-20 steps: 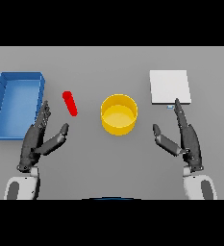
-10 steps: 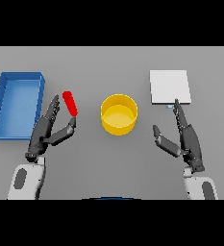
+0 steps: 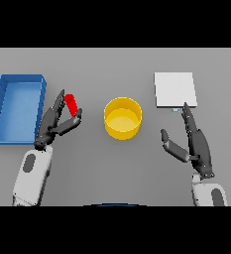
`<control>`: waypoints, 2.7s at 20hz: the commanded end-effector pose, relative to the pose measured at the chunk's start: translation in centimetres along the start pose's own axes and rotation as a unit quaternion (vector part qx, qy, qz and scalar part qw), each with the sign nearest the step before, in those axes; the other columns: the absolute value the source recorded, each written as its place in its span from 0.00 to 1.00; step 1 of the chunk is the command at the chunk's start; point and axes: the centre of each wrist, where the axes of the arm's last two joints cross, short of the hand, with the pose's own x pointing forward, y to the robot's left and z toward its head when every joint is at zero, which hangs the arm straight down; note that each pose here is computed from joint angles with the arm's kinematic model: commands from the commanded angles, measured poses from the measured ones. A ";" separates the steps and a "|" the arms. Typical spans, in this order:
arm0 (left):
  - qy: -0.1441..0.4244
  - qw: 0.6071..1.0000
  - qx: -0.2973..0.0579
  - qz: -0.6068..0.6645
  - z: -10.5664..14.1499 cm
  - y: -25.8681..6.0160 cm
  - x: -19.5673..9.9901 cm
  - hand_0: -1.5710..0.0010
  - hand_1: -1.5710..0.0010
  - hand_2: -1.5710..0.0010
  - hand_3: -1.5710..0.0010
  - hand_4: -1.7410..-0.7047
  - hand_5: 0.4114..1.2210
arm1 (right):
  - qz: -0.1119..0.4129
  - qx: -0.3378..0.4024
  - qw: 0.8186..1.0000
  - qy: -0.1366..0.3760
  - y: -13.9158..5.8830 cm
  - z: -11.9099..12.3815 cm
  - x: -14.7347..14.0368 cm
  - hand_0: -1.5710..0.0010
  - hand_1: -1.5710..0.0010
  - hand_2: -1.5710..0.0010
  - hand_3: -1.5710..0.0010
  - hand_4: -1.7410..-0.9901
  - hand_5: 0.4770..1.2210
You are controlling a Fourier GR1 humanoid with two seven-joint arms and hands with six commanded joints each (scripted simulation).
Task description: Pick up the red beaker and tilt it to pour out 1 green nut into yellow bowl. Pick up the yellow bowl and place it on the metallic measuring scale.
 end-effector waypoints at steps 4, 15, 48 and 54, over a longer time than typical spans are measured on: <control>-0.008 1.000 -0.007 -0.001 -1.8 -0.2 0.5 1.00 1.00 1.00 1.00 0.41 0.37 | -0.007 0.002 1.000 -0.003 0.4 -0.2 -0.1 1.00 1.00 1.00 1.00 0.54 0.28; -0.026 1.000 -0.016 0.002 -4.5 -1.0 0.7 1.00 1.00 0.98 1.00 0.34 0.42 | 0.001 -0.002 1.000 -0.009 0.1 -0.1 0.5 1.00 1.00 1.00 1.00 0.59 0.28; -0.134 0.924 -0.079 -0.350 -6.2 -2.3 10.3 0.00 0.00 0.00 0.00 0.00 0.87 | 0.037 0.006 0.999 -0.010 0.6 -0.4 0.8 1.00 1.00 1.00 1.00 0.65 0.32; -0.173 0.801 -0.124 -0.560 -7.6 -4.6 12.3 0.00 0.00 0.00 0.00 0.00 0.95 | 0.024 0.007 1.000 -0.010 0.7 -0.3 0.6 1.00 1.00 1.00 1.00 0.63 0.33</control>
